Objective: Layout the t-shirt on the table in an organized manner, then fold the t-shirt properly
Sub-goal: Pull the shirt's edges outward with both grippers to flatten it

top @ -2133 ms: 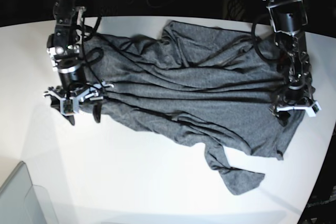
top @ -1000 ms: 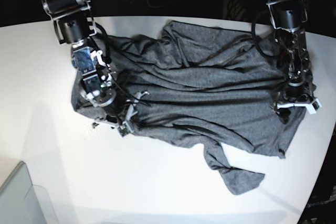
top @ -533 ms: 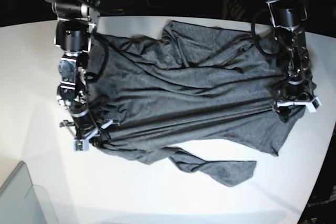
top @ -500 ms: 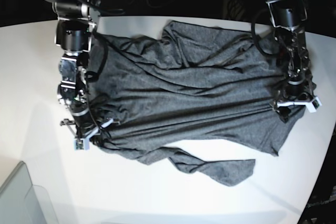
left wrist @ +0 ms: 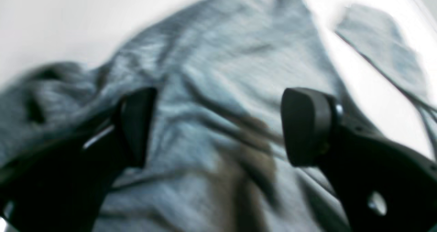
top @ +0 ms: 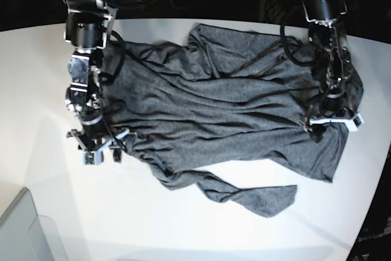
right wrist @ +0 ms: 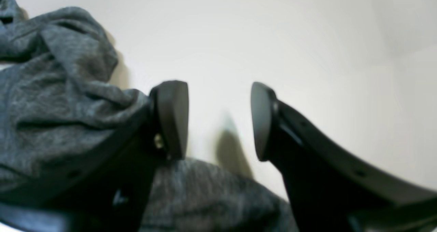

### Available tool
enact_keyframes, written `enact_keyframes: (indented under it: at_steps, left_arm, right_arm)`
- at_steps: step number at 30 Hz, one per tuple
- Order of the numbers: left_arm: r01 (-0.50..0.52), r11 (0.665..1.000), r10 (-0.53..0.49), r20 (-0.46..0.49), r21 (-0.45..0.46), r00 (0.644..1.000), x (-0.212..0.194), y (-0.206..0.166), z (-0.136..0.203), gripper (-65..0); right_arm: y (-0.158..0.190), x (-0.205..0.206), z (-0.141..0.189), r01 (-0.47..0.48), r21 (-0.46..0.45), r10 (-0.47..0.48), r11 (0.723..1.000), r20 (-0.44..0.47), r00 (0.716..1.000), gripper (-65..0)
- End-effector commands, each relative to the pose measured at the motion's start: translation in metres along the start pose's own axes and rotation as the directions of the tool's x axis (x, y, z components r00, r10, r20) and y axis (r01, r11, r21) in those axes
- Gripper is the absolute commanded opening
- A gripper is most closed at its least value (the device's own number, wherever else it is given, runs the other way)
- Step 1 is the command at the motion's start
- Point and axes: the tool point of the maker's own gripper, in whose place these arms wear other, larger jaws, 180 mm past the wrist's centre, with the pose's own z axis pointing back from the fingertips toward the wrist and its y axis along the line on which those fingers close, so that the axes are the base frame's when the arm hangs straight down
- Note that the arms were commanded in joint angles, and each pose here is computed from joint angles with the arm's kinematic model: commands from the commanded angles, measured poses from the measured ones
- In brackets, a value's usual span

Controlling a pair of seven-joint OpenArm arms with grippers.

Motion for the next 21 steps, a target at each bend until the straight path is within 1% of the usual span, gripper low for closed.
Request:
enact_keyframes:
  at_steps: [1, 4, 7, 11, 13, 14, 19, 21]
  left_arm:
    - [0.012, 0.999, -0.008, 0.106, -0.038, 0.994, 0.038, -0.013, 0.000, -10.9]
    - [0.016, 0.997, -0.005, 0.158, -0.070, 0.987, 0.058, -0.027, 0.005, -10.9]
    - [0.024, 0.997, -0.010, 0.182, -0.077, 0.983, 0.069, -0.030, 0.005, -10.9]
    - [0.043, 0.996, -0.024, 0.225, -0.080, 0.974, 0.095, -0.032, 0.001, -10.9]
    - [0.040, 0.997, -0.025, 0.212, -0.068, 0.977, 0.092, -0.027, -0.004, -10.9]
    - [0.038, 0.997, -0.023, 0.211, -0.069, 0.977, 0.095, -0.031, -0.011, -10.9]
    - [-0.030, 0.998, 0.038, 0.153, -0.053, 0.988, 0.095, -0.043, -0.050, -10.9]
    - [-0.061, 0.997, 0.066, 0.126, -0.047, 0.990, 0.095, -0.050, -0.064, -10.9]
  right_arm:
    - [-0.002, 0.026, 0.000, -0.007, -0.001, 0.007, 1.000, 0.077, 0.997, -34.8]
    - [0.018, 0.033, 0.004, -0.029, 0.033, 0.026, 0.999, 0.100, 0.995, -34.7]
    - [0.033, 0.032, 0.009, -0.068, 0.067, 0.060, 0.995, 0.106, 0.993, -34.4]
    - [0.038, 0.025, 0.010, -0.075, 0.081, 0.067, 0.994, 0.094, 0.993, -29.3]
    - [0.038, 0.024, 0.010, -0.074, 0.082, 0.066, 0.994, 0.091, 0.994, -27.1]
    - [0.039, 0.022, 0.009, -0.073, 0.084, 0.065, 0.994, 0.085, 0.994, -26.5]
    - [0.049, 0.019, -0.005, -0.072, 0.113, 0.066, 0.991, 0.057, 0.996, -26.5]
    - [0.050, 0.017, -0.005, -0.072, 0.117, 0.066, 0.991, 0.052, 0.996, -26.5]
